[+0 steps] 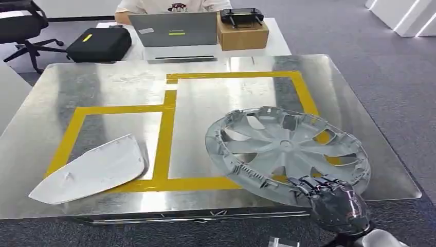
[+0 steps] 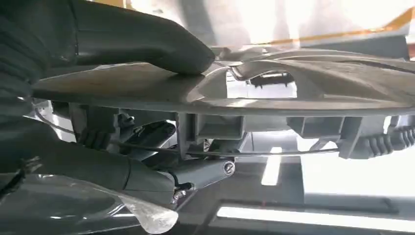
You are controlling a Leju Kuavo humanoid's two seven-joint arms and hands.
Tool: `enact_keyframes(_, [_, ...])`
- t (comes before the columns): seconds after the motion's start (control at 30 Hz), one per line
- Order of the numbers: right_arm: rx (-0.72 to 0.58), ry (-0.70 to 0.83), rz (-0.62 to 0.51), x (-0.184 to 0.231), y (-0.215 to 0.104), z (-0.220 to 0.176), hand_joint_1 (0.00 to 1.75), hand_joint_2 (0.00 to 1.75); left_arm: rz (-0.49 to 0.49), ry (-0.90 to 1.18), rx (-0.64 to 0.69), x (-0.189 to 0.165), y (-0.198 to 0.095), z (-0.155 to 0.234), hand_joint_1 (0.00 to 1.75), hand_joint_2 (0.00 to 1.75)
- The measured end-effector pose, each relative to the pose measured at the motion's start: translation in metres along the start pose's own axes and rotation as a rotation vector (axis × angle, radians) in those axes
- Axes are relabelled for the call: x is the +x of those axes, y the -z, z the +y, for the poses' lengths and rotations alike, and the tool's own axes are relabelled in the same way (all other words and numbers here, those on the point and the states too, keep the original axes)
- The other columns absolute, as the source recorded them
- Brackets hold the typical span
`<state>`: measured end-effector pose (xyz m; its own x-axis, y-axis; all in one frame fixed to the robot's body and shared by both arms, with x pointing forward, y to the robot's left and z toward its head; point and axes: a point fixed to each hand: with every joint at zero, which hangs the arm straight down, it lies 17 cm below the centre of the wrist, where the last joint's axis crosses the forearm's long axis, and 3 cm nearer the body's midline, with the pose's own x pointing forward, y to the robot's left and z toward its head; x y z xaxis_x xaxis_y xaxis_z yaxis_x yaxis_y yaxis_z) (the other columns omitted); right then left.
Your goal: Take the parts from the cabinet and place them on the table.
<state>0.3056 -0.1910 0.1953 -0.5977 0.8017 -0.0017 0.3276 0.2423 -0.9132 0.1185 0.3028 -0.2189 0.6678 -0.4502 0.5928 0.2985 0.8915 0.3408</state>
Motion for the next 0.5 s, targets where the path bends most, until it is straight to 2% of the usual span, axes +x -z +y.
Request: enact_keyframes(0.5, [0.041,0.023,0.018,0.004,-0.01,0.01,1.75,1.75,0.051,-0.012,0.03,-0.011,-0.005,0.007,0.0,1.75])
